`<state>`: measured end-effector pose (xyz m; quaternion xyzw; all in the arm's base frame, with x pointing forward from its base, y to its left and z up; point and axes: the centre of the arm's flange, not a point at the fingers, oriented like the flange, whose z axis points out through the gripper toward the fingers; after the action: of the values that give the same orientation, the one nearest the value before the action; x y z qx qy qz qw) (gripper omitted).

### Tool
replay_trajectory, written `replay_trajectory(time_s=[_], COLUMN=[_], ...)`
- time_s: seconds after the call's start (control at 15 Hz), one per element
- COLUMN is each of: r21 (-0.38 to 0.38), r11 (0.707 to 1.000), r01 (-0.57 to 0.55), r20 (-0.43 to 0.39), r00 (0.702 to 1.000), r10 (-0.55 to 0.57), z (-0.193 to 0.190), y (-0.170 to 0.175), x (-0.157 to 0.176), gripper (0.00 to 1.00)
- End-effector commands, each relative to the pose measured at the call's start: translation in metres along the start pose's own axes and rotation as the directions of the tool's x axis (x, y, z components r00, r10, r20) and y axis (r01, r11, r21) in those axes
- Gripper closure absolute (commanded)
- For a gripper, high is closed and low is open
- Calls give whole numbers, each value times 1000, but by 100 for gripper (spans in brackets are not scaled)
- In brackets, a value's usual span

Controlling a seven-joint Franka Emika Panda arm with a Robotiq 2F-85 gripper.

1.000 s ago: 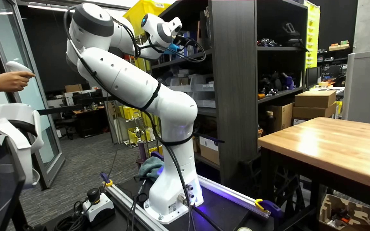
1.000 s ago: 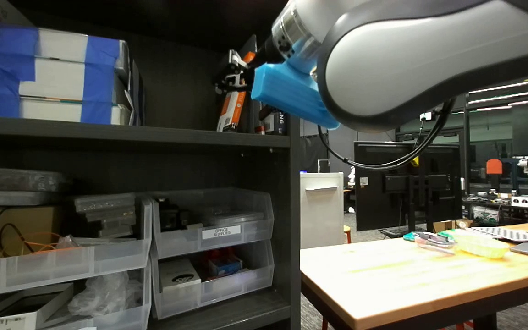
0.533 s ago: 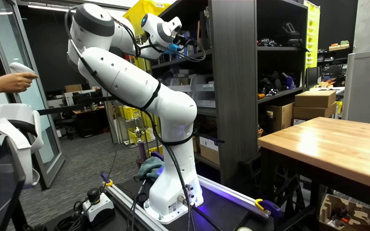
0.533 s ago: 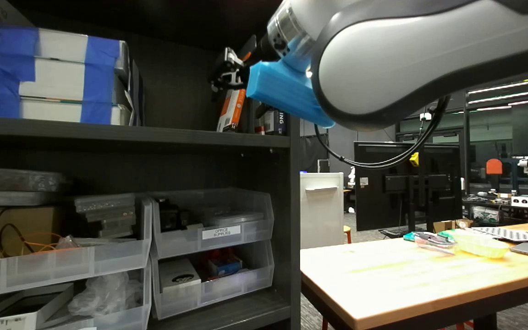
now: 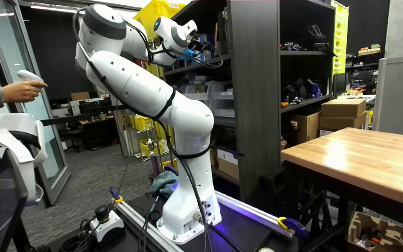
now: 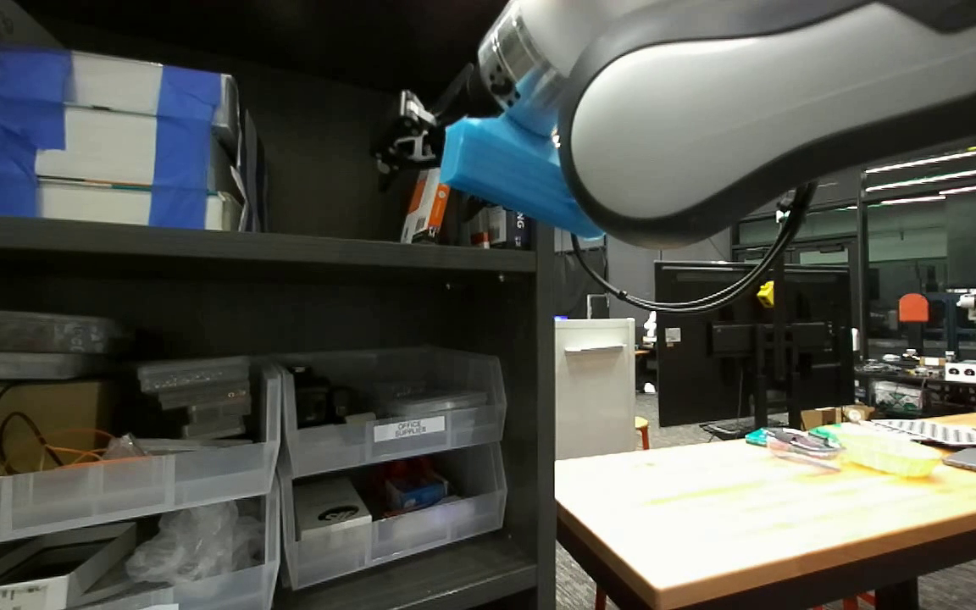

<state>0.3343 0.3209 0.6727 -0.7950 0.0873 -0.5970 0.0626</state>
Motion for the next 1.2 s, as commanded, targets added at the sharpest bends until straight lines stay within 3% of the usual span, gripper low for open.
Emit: replay_trajectory(time_s=[0.0,1.13], r21=[0,-24], r11=[1000,1000], r01=[-2,-1], r20=[-13,-29], r00=[1000,1000], r10=[2,0], z=[13,31], y=[-10,-4], x=[7,13], gripper=[0,0])
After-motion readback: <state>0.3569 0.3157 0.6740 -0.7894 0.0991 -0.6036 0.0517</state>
